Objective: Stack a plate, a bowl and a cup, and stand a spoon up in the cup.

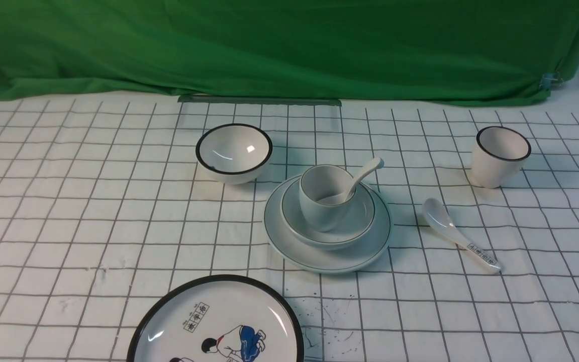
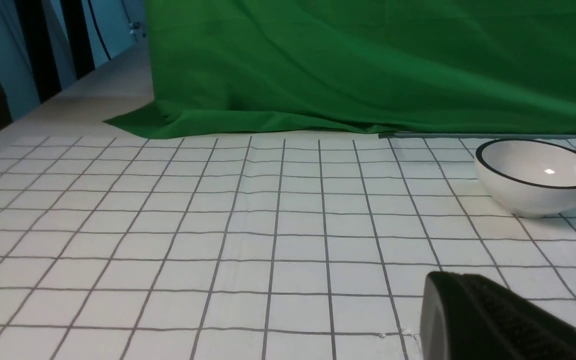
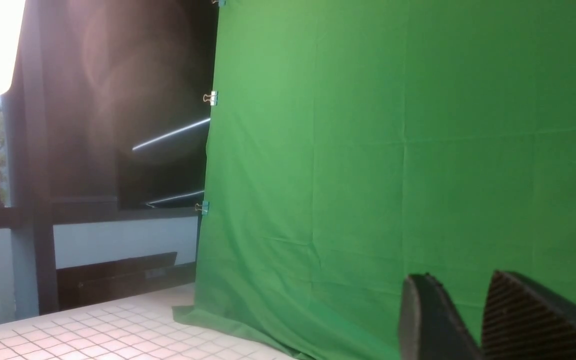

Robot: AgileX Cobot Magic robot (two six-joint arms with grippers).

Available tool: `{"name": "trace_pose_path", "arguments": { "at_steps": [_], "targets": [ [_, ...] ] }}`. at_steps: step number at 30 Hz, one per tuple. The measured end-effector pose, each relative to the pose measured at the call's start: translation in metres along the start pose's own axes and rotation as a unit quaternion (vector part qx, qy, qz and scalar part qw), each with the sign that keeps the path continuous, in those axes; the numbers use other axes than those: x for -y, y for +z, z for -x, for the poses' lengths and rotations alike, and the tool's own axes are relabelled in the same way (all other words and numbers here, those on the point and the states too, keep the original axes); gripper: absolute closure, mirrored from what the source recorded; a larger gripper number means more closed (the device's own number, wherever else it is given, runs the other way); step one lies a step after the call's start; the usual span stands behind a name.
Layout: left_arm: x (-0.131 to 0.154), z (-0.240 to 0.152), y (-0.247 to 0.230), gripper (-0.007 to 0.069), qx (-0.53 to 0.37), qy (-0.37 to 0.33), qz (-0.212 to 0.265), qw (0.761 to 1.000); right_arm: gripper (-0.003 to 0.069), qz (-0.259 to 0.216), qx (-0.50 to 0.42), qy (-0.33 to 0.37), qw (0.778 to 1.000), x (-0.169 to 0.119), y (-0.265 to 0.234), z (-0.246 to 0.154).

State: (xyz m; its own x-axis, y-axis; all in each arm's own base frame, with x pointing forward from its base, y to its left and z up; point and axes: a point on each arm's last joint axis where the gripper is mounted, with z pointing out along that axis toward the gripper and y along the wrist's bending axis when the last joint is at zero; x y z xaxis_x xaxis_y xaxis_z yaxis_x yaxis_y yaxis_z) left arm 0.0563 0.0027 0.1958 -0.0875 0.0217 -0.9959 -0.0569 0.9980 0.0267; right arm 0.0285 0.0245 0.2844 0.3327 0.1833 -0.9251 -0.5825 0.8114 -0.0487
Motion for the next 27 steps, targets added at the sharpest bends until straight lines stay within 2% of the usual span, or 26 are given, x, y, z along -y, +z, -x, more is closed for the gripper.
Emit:
{"name": "trace_pose_path", "arguments": {
  "at_steps": [16, 21, 27],
  "targets": [
    [-0.0004, 0.0001, 0.0000, 0.0620, 0.000, 0.013, 0.002, 1.000, 0.0424, 0.001, 0.001, 0.001, 1.000, -0.0001, 0.0000, 0.0002],
    [-0.0004, 0.0001, 0.0000, 0.0620, 0.001, 0.013, 0.002, 1.000, 0.0424, -0.014, -0.005, 0.049, 0.999, 0.0025, 0.0000, -0.0011],
    [-0.0004, 0.0001, 0.0000, 0.0620, 0.001, 0.013, 0.002, 1.000, 0.0422, -0.025, -0.036, 0.051, 0.998, 0.0042, -0.0004, -0.0068]
  ]
}}
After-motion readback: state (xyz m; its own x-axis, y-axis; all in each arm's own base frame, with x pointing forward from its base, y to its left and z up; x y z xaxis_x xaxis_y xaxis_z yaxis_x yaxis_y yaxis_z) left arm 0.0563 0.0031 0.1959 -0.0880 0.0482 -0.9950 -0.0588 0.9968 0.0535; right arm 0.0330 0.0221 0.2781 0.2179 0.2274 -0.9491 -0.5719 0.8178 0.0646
